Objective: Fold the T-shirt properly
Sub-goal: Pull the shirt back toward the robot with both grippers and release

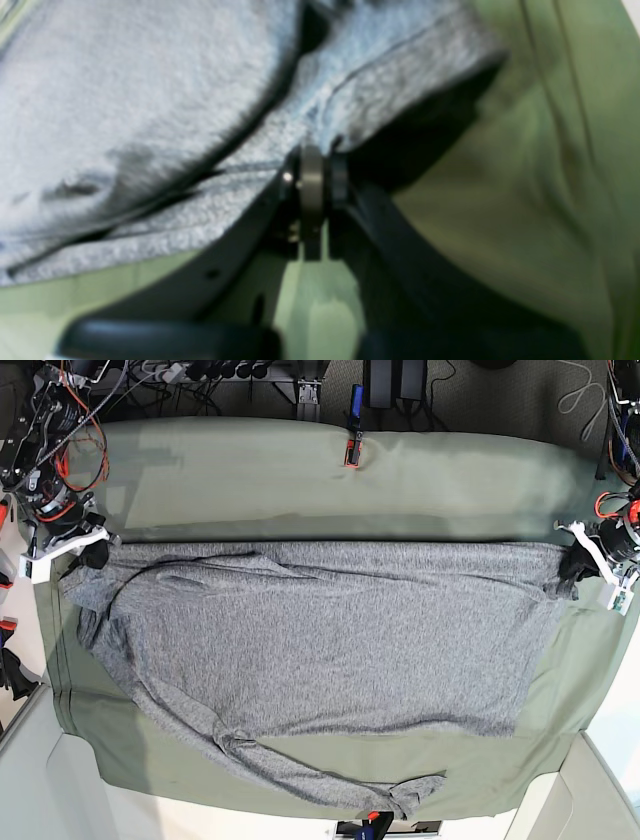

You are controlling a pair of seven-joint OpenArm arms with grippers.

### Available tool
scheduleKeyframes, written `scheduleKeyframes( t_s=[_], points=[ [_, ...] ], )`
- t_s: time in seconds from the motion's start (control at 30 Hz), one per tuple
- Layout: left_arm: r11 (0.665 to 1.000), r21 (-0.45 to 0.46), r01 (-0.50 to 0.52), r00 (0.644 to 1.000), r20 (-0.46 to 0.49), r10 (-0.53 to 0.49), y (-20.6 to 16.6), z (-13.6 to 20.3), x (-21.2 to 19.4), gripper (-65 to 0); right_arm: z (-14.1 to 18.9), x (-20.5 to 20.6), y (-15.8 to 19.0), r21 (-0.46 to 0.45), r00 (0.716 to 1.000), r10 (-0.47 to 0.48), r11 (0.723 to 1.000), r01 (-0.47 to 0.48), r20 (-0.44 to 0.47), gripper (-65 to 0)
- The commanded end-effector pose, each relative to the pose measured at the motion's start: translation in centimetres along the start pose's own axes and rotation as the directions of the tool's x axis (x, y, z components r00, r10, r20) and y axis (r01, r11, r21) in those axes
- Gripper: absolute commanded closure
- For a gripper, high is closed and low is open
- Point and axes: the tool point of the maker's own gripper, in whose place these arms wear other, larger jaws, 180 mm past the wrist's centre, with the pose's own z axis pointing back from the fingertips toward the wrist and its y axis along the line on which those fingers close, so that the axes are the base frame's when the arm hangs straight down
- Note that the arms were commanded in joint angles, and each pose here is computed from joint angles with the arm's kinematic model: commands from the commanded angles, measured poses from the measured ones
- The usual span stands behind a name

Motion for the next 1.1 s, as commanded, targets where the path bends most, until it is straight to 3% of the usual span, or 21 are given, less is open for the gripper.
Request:
scheduleKeyframes(
  t_s=[0.0,0.13,0.27,0.63,0.73,0.87,0.93,1.07],
  points=[
    [0.999,0.050,0.018,1.000,0.011,-0.018,1.6,1.2,0.6,0.0,0.9,1.4,-0.2,-0.008,0.998,0.031,0.999,-0.031,0.049,0.0],
    [0.996,0.087,-0.004,0.999,-0.032,0.006,2.7,3.0,-2.2,0.0,3.0,-0.8,-0.4,-0.023,0.998,0.068,0.997,-0.067,0.015,0.0],
    [1.000,0.022,0.000,0.998,-0.065,0.001,1.3,3.4,-4.2,0.0,4.7,-3.1,-0.7,-0.039,0.995,0.095,0.995,-0.097,-0.032,0.0],
    [0.999,-0.021,-0.028,1.000,-0.005,0.028,-0.4,2.8,-4.3,0.0,5.8,-4.7,-1.1,-0.051,0.993,0.102,0.993,-0.105,-0.057,0.0],
    [0.999,-0.022,-0.035,0.999,-0.009,0.034,-0.6,2.7,-4.6,-5.2,5.8,-4.6,-1.1,-0.051,0.993,0.102,0.993,-0.105,-0.052,0.0],
    [0.999,-0.025,-0.042,0.999,-0.010,0.042,-0.8,2.6,-4.8,-6.4,5.8,-4.6,-1.1,-0.051,0.993,0.102,0.993,-0.105,-0.052,-14.8],
    [0.999,-0.024,-0.041,0.999,-0.010,0.041,-0.8,2.6,-4.8,-12.4,5.8,-4.6,-1.1,-0.052,0.993,0.103,0.993,-0.106,-0.052,-18.9],
    [0.999,-0.024,-0.041,0.999,-0.010,0.041,-0.8,2.6,-4.7,-32.8,5.9,-4.6,-1.4,-0.064,0.992,0.114,0.991,-0.118,-0.056,-26.0]
  ],
)
